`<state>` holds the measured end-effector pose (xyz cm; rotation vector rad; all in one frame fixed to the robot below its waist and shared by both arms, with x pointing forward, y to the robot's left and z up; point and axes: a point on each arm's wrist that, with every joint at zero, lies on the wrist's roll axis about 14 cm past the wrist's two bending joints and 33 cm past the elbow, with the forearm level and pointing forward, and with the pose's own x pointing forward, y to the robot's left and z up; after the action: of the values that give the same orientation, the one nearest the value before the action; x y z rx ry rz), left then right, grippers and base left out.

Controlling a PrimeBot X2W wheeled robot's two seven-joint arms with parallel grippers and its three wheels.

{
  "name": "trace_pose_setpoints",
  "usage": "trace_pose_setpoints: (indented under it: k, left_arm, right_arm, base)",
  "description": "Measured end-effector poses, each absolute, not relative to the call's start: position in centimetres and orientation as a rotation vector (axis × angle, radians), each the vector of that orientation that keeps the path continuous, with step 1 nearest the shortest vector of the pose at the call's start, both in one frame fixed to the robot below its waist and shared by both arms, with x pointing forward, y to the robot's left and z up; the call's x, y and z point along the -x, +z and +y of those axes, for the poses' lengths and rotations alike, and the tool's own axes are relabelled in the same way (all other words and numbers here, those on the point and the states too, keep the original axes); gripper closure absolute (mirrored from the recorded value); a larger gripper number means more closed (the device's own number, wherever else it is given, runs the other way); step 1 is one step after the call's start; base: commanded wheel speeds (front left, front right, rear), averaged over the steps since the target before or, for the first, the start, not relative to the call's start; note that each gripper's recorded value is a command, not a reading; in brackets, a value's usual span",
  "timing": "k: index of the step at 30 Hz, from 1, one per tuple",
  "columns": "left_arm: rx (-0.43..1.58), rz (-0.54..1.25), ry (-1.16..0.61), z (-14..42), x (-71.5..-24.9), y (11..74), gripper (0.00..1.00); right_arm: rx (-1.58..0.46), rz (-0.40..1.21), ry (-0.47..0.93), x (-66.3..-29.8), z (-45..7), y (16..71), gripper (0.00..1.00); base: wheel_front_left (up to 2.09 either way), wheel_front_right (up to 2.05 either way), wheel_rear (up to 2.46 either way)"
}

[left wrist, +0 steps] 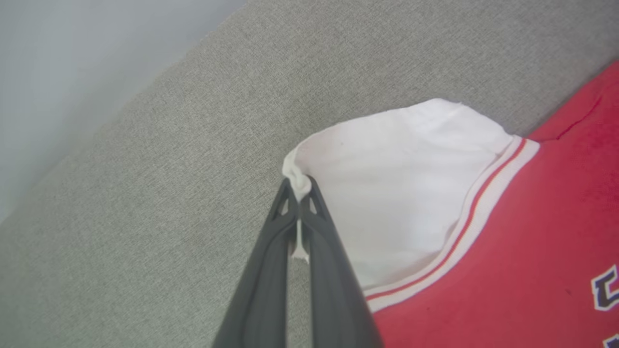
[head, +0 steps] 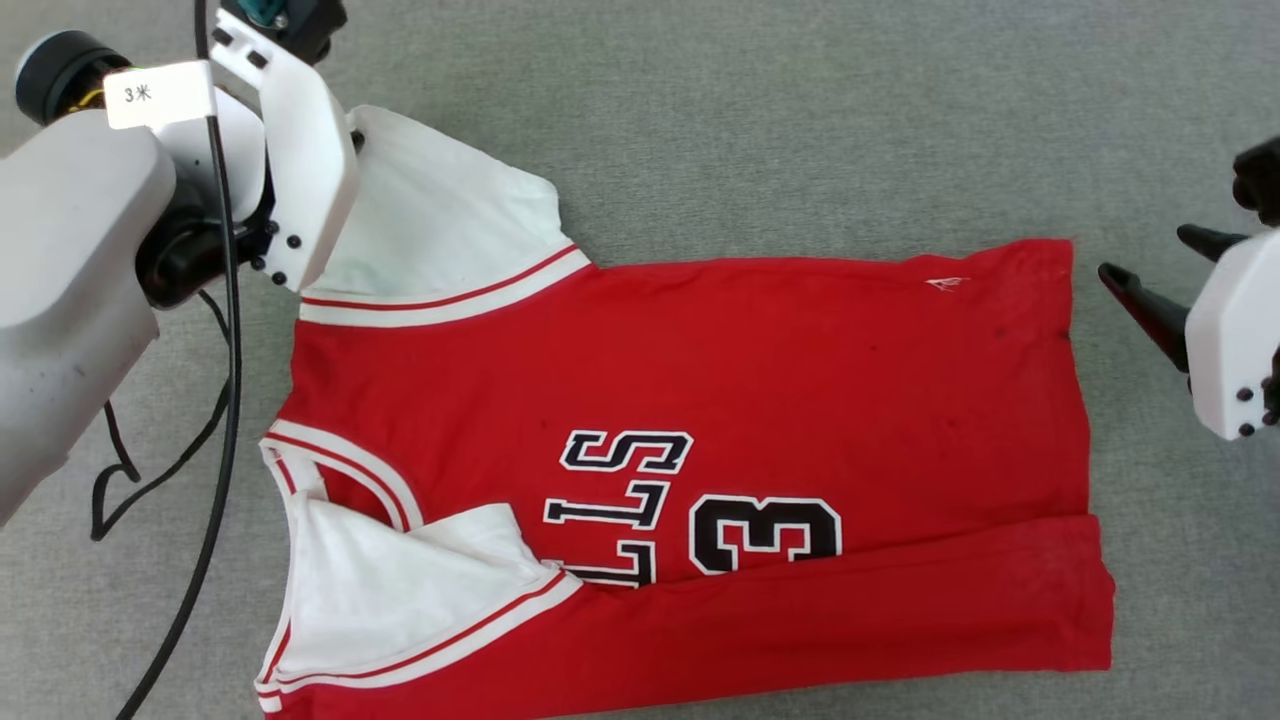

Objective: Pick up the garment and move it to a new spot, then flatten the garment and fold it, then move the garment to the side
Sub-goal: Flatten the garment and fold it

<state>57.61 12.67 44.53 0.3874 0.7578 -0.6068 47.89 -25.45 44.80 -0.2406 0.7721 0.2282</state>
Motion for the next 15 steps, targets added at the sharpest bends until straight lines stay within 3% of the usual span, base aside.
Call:
trace_pose_setpoints:
  k: [5, 15]
  left_arm:
    - [-0.383, 0.757, -0.618, 12.6, -57.4, 44.1, 1.0]
    - [-0.378, 0.746, -0.629, 12.6, -58.2, 43.3, 1.0]
  right_arm:
    - [0.27, 0.956, 0.254, -47.7, -25.0, 42.4, 0.0]
    - [0.306, 1.111, 0.322, -48.6, -22.3, 37.9, 0.0]
  base:
    - [0.0, 0.0, 0.0]
    - [0.0, 0.0, 0.0]
